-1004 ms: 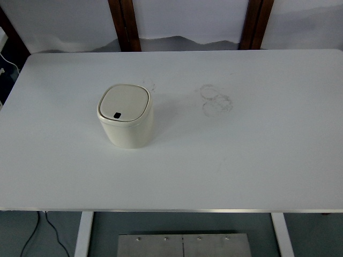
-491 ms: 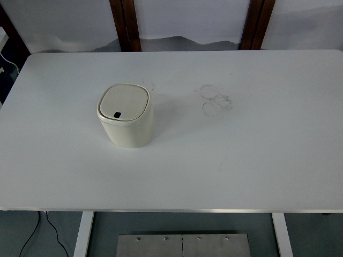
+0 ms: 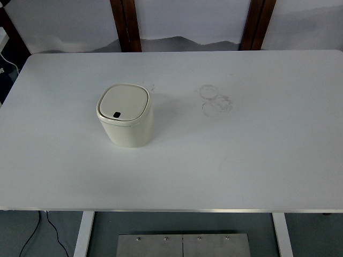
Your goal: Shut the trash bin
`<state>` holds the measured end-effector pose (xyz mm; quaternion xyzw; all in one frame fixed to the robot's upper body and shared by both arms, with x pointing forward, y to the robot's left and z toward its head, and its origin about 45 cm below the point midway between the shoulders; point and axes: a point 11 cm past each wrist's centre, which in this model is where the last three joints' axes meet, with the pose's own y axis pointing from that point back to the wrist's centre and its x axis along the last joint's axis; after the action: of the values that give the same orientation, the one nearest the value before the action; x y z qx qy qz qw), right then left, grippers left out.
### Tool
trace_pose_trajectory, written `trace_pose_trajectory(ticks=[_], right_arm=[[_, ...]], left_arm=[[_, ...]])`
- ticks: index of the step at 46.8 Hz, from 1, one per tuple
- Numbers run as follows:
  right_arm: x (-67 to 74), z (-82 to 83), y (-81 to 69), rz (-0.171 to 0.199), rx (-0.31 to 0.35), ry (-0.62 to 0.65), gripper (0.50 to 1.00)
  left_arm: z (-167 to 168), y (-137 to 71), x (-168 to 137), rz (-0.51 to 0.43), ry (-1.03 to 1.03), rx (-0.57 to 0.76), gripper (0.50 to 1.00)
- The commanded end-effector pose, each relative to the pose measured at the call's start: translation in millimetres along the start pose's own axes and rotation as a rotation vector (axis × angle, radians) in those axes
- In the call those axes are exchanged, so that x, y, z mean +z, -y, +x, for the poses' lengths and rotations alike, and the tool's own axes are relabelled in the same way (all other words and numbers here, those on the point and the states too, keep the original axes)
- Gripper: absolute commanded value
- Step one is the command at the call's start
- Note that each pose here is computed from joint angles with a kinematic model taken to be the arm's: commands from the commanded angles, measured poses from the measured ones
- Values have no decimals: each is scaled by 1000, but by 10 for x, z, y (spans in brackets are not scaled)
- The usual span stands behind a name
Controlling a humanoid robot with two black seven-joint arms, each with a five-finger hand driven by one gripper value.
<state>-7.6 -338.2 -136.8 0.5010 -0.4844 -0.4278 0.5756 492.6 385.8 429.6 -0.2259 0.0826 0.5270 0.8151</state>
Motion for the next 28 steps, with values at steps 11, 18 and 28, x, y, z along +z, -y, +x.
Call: trace_pose_trajectory(ticks=[11, 18, 28], right_arm=[[0, 0, 0, 0, 0, 0, 995], [0, 0, 0, 0, 0, 0, 995], [0, 0, 0, 0, 0, 0, 995]], left_arm=[[341, -289, -262, -9, -124, 102, 1000], [479, -369, -318, -17, -145, 150, 1000], [590, -439, -455, -11, -166, 194, 1000]])
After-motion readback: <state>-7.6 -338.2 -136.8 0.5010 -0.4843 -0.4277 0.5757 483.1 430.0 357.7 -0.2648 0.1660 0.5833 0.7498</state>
